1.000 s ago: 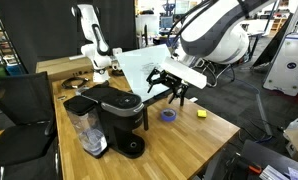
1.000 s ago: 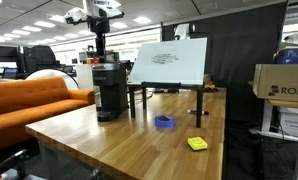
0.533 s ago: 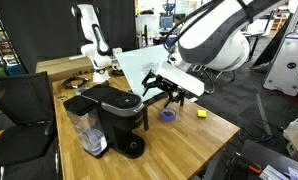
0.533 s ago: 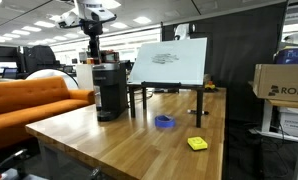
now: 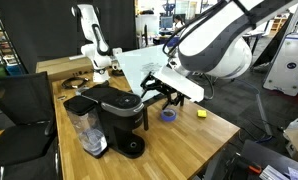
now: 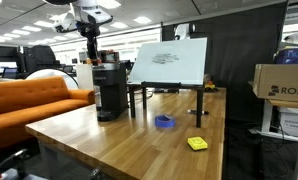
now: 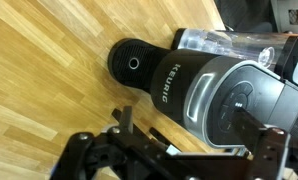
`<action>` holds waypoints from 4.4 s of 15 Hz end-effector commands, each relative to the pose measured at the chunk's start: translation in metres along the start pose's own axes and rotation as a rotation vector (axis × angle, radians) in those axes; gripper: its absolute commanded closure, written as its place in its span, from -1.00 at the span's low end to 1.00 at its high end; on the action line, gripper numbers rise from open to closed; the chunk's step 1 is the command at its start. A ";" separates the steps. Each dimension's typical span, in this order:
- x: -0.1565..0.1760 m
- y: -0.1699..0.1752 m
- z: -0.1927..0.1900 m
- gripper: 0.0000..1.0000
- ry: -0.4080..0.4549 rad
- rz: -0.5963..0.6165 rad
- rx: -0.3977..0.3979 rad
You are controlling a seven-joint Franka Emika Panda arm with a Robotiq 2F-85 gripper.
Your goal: Open the top part of the coffee maker.
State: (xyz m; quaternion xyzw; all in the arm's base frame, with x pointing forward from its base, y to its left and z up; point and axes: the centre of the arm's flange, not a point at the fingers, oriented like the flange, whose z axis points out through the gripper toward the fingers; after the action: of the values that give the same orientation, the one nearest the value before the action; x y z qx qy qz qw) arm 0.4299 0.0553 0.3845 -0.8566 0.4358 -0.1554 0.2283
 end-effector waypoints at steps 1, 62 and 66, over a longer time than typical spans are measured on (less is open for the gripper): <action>-0.004 0.004 0.008 -1.00 0.035 -0.014 0.036; -0.008 0.026 0.050 -1.00 0.158 0.154 0.186; -0.005 0.021 0.057 -1.00 0.168 0.159 0.218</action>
State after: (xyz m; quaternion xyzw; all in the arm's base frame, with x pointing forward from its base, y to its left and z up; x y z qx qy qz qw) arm 0.4203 0.0656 0.3664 -0.7805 0.5041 -0.2384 0.2826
